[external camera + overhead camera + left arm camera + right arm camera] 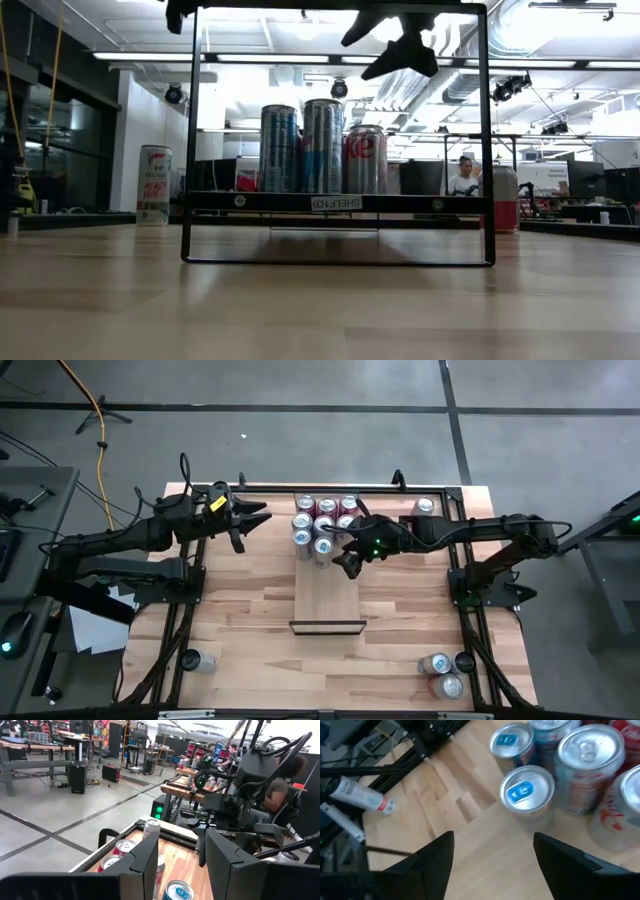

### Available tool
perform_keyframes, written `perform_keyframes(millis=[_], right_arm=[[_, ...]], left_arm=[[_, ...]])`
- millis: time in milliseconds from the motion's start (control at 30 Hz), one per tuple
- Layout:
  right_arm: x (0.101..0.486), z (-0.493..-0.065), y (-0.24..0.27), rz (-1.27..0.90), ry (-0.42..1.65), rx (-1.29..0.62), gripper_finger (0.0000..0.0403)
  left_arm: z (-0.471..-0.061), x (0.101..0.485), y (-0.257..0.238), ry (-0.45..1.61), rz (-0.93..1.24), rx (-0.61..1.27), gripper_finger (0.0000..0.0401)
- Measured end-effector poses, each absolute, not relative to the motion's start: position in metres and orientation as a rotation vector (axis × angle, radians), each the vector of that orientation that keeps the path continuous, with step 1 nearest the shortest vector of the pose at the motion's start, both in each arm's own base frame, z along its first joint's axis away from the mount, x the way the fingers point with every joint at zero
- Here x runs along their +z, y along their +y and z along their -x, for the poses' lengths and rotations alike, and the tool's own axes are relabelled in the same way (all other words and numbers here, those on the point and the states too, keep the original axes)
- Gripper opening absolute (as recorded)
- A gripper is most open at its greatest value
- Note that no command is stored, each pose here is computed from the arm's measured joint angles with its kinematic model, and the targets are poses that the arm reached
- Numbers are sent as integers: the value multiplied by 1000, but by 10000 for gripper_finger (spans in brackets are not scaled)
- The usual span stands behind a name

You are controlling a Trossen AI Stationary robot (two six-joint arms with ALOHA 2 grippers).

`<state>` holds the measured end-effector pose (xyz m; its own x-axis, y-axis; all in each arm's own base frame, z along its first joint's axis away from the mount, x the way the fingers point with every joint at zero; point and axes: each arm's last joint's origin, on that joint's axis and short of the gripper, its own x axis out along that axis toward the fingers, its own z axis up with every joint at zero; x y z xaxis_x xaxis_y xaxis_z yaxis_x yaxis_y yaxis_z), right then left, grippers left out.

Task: Place canned beverage on shelf
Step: Put the top blue soda can on the shelf aligned with the other blue soda can

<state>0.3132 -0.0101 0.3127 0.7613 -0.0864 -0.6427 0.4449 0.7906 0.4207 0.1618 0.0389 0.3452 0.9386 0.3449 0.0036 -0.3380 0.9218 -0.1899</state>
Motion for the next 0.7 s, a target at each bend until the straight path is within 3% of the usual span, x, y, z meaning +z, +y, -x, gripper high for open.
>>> perform_keyframes(millis=[233, 367, 467, 633, 700], right_arm=[[311, -312, -10, -578, 664, -332, 253], [307, -310, -8, -530, 709, -361, 224], [299, -310, -3, -499, 768, -388, 175], [280, -318, 6, -471, 856, -387, 43], [272, -323, 10, -459, 882, -385, 12]], left_arm=[[-162, 345, 39, -40, 206, 350, 102], [-162, 345, 39, -40, 206, 350, 102], [-162, 345, 39, -40, 206, 350, 102], [-162, 345, 39, -40, 206, 356, 102], [-162, 345, 39, -41, 206, 367, 102]])
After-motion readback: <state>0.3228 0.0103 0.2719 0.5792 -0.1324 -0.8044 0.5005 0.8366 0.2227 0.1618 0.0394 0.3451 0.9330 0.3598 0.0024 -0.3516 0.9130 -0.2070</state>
